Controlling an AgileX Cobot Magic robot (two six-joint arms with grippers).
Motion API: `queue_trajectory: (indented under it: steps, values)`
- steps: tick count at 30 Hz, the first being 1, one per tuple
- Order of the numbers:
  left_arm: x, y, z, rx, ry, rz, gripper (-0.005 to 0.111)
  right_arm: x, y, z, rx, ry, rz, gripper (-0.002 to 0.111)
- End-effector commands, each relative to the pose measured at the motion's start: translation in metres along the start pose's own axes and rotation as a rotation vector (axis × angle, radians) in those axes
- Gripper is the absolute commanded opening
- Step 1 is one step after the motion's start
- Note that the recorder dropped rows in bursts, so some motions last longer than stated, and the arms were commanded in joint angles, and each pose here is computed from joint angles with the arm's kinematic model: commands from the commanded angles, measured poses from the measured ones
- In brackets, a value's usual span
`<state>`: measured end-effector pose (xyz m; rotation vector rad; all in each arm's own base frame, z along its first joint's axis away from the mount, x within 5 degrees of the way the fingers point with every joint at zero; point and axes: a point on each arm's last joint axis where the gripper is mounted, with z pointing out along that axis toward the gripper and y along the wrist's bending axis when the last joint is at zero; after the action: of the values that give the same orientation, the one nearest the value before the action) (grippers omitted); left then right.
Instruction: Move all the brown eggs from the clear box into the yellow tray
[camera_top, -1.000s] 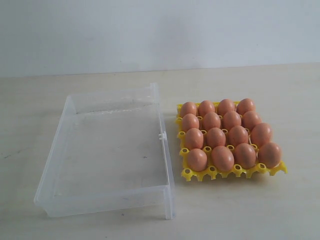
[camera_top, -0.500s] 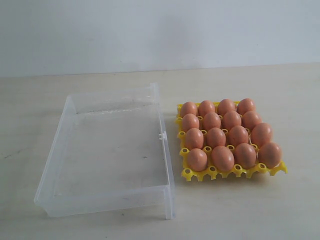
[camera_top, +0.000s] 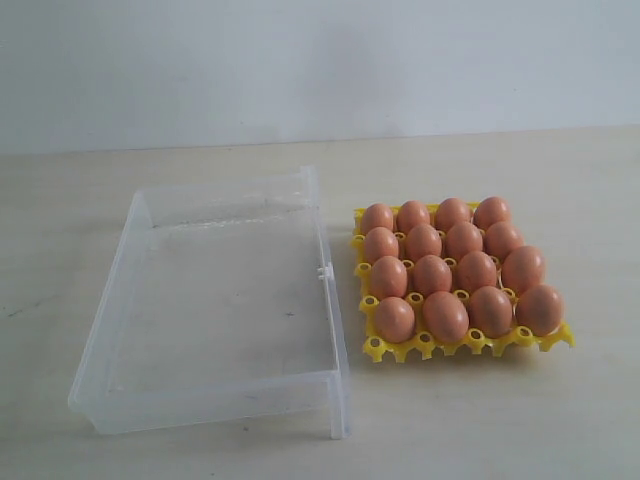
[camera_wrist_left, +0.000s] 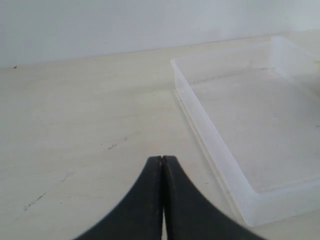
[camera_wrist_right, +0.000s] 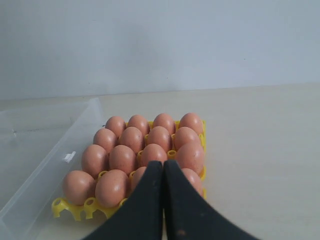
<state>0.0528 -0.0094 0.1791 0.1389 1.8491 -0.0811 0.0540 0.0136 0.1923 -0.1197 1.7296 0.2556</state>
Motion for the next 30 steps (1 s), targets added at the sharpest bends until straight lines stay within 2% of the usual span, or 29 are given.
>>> queue_trajectory:
  steps: [1, 3, 30]
  values:
    - [-0.0024, -0.0002, -0.0009, 0.004, -0.020, -0.004, 0.000, 0.0002, -0.0002, -0.0001, 0.001, -0.011, -0.021, 0.000]
    - [-0.0024, -0.0002, -0.0009, 0.004, -0.020, -0.004, 0.000, 0.0002, -0.0002, -0.0001, 0.002, -0.011, -0.055, 0.000]
    - [-0.0024, -0.0002, -0.0009, 0.004, -0.020, -0.004, 0.000, 0.0006, -0.0005, -0.0001, 0.008, -0.007, -0.046, 0.000]
